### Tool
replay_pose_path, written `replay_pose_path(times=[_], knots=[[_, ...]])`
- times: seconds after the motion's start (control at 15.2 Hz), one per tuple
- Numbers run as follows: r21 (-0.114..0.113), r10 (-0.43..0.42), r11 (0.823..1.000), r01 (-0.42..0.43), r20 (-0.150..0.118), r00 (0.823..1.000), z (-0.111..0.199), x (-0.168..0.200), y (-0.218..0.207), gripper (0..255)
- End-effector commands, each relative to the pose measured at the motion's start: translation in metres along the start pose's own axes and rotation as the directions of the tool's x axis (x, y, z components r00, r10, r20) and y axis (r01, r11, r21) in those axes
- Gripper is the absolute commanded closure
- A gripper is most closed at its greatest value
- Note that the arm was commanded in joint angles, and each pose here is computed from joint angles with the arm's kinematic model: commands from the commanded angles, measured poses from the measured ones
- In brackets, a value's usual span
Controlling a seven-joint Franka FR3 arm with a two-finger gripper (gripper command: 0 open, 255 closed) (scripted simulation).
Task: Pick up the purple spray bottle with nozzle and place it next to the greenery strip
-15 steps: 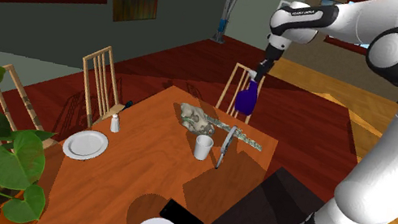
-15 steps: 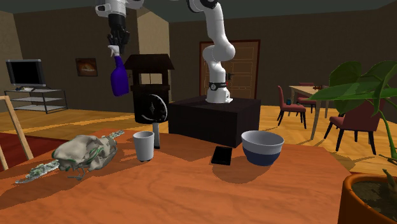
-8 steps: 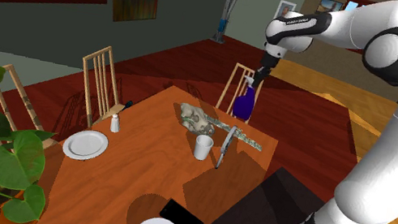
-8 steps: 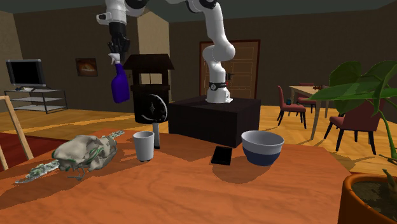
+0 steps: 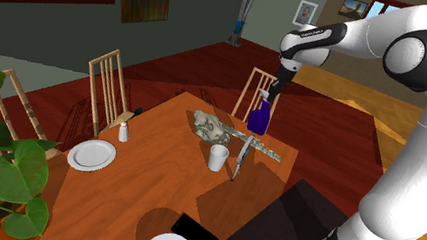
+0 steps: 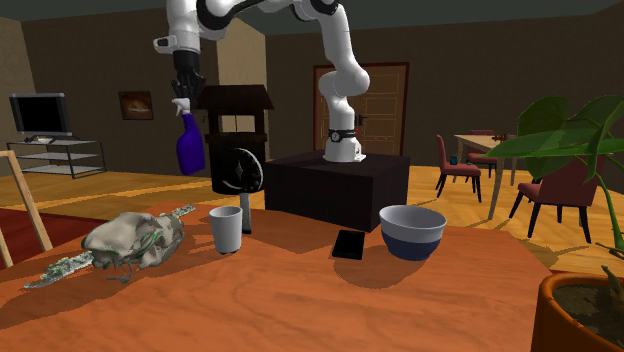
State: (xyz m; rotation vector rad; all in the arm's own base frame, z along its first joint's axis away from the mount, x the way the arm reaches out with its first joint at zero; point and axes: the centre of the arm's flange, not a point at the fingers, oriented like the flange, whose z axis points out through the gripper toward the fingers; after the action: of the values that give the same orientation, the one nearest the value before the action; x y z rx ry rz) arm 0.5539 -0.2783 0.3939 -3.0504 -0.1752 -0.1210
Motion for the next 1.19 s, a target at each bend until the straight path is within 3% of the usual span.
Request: replay_pose_path(times=[0.0,1.12], knots=[[0.000,0.000,1.000,0.000,-0.001,1.000,0.010,0.000,0.000,255],[0.000,0.000,1.000,0.000,-0.001,1.000,0.100,-0.007,0.007,255]])
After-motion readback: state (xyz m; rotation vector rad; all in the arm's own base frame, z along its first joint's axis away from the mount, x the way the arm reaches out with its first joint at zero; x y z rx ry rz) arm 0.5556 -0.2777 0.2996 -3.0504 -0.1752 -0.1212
